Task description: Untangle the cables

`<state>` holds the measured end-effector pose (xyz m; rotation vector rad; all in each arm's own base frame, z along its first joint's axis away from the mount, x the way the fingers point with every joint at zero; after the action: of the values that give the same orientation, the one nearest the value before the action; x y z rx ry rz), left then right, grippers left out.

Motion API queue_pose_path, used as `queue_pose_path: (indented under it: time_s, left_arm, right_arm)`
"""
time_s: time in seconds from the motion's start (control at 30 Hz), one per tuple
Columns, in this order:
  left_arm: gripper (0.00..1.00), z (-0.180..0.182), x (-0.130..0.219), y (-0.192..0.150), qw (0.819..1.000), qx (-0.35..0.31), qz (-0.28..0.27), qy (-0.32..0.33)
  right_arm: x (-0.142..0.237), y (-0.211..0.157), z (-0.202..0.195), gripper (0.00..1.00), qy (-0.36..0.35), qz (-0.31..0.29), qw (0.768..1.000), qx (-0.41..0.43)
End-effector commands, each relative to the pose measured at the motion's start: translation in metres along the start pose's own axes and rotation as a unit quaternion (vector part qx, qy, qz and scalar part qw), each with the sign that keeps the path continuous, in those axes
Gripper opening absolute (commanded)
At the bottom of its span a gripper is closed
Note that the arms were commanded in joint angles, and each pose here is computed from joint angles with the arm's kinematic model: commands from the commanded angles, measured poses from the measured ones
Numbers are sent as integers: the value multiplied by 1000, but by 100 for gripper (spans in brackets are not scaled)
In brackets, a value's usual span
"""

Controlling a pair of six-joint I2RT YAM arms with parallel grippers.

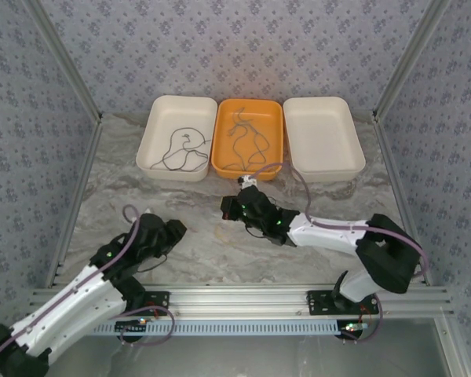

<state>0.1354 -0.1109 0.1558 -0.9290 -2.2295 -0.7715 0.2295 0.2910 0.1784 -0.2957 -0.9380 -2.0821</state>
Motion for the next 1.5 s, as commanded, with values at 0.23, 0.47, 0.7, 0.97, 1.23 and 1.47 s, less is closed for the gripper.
queue_pose_path:
  time_s: [0.23, 0.47, 0.7, 0.97, 1.23, 1.47]
  left_arm:
    - [27, -38, -40, -40, 990, -126, 57, 19]
    - [42, -66, -67, -64, 989, -130, 58, 29]
    - [39, -90, -94, -63, 992, -111, 29, 47]
    - [36, -101, -136, -59, 993, -87, 49, 70]
    - [36, -121, -163, -62, 995, -66, 51, 62]
    - [34, -124, -177, -70, 989, -76, 62, 111]
  right_arm:
    - [1, 31, -62, 0, -151, -107, 971, -150]
    - [4, 31, -78, 0, -158, -108, 965, -178]
    - [11, 35, -85, 0, -158, -109, 964, -185]
    - [19, 40, -89, 0, -150, -107, 963, -195]
    - [19, 37, -98, 0, -146, -101, 961, -213]
    - [20, 37, -107, 0, -149, -100, 958, -225]
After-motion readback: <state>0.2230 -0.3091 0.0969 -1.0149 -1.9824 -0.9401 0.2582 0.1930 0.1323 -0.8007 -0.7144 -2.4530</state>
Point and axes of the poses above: each hand's point on the last joint's axis, 136 mm out from that joint toward the fingers, its own x axis back along the fingers, its own z axis along the line the jaws close on, y = z × x, the point moved 8 cm from there along x, back along the fingers, and after that the axes turned 5 degrees about -x, right-handed, at the moved point
